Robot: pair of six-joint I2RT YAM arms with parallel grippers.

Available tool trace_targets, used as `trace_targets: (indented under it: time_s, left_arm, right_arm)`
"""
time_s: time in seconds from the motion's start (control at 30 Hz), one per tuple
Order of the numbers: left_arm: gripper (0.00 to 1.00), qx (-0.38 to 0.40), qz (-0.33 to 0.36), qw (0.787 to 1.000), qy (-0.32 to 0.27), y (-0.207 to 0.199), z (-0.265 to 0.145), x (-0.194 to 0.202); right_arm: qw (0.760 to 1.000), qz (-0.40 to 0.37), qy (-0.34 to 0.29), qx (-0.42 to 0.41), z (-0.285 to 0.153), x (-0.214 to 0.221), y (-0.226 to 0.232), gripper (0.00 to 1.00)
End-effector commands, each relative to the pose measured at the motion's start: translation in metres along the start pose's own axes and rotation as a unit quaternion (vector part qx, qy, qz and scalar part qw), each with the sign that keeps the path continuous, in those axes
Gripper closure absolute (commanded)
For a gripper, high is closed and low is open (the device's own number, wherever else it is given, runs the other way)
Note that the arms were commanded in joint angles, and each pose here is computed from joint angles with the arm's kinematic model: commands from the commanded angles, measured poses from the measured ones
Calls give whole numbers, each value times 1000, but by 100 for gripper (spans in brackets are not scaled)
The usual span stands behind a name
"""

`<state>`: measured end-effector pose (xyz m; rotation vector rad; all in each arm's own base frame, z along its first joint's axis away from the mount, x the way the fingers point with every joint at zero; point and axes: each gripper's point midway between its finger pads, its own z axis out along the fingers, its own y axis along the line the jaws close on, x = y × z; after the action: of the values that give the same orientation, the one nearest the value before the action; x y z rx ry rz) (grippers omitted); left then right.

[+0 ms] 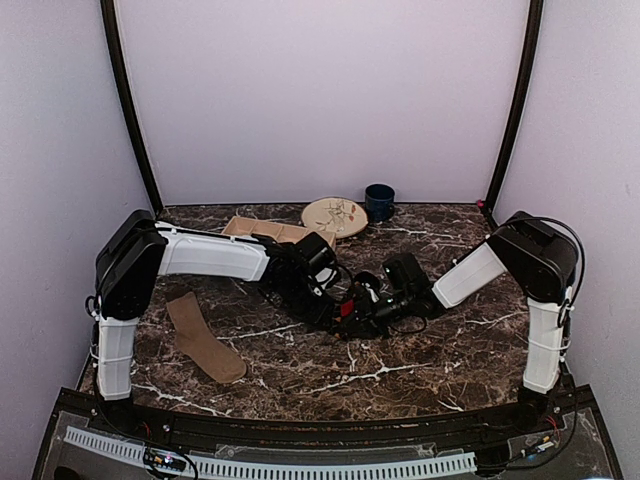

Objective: Roll the socks
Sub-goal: Roll the sock at the center of the board.

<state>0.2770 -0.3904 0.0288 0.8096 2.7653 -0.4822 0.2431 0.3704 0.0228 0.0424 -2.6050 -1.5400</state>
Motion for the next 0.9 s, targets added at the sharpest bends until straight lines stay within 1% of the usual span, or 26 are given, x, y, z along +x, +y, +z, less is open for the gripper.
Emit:
trace_targets:
  time_s: [0.0,0.17,0.4,0.87]
  left_arm:
    - [55,30,7,999,-45,-16,-27,-24]
    - [55,37,7,997,-64,-20,-41,-34]
    - [56,49,5,997,-54,-23,-34,-33]
    - [55,24,-2,1000,8,-8,-7,-4]
  right_arm:
    - [1000,11,-5,20,9,-1,-14,89]
    - [1000,11,-3,19,7,-1,-15,89]
    - [1000,4,0,22,7,-2,-14,89]
    - [1000,4,2,23,6,0,-16,88]
